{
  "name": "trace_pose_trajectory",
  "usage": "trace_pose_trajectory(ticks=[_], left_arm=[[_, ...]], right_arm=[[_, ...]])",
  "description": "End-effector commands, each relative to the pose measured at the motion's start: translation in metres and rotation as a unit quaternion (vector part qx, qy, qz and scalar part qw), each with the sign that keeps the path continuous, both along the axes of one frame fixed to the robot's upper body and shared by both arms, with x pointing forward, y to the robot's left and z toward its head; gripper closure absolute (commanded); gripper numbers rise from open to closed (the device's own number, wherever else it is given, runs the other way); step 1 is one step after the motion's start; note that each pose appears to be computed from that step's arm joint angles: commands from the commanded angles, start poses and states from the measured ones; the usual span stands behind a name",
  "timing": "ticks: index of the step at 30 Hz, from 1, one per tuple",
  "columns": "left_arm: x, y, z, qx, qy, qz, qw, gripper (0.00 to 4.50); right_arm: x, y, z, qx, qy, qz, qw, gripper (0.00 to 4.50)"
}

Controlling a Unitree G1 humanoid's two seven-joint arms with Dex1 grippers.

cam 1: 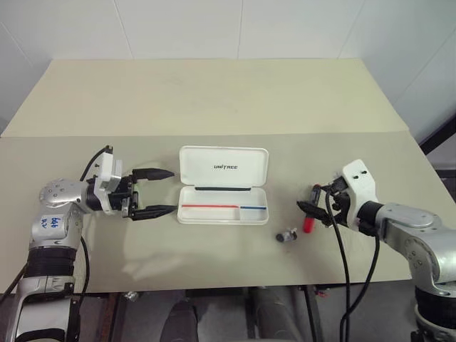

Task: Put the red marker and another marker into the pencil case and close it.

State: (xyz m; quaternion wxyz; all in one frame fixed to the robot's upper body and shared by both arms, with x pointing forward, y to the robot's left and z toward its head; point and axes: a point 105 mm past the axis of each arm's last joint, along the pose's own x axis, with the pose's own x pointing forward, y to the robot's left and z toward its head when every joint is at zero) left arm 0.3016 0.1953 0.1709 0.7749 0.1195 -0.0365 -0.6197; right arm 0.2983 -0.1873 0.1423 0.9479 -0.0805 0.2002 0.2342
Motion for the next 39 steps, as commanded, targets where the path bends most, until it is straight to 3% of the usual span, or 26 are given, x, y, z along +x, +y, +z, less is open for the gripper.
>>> trace_pose_trajectory(ticks=[1, 15, 27, 33, 39], left_arm=[[0.000, 0.000, 0.008, 0.000, -0.019, -0.005, 1.000, 0.00], [-0.003, 0.003, 0.006, 0.001, -0.018, 0.008, 1.000, 0.00], [-0.001, 0.003, 0.006, -0.001, -0.017, 0.012, 1.000, 0.00], [0.000, 0.002, 0.007, -0.002, -0.019, 0.009, 1.000, 0.00], [0.000, 0.002, 0.009, -0.003, -0.024, 0.002, 1.000, 0.00]], right_arm=[[0.004, -0.006, -0.001, -0.005, -0.005, -0.034, 0.999, 0.06], [0.016, -0.028, -0.022, -0.020, 0.009, -0.103, 0.994, 0.06], [0.017, -0.026, -0.016, -0.018, -0.005, -0.098, 0.995, 3.90], [0.023, -0.010, 0.021, -0.035, -0.069, -0.023, 0.997, 3.90], [0.021, 0.038, 0.062, -0.046, -0.118, 0.114, 0.985, 3.90]])
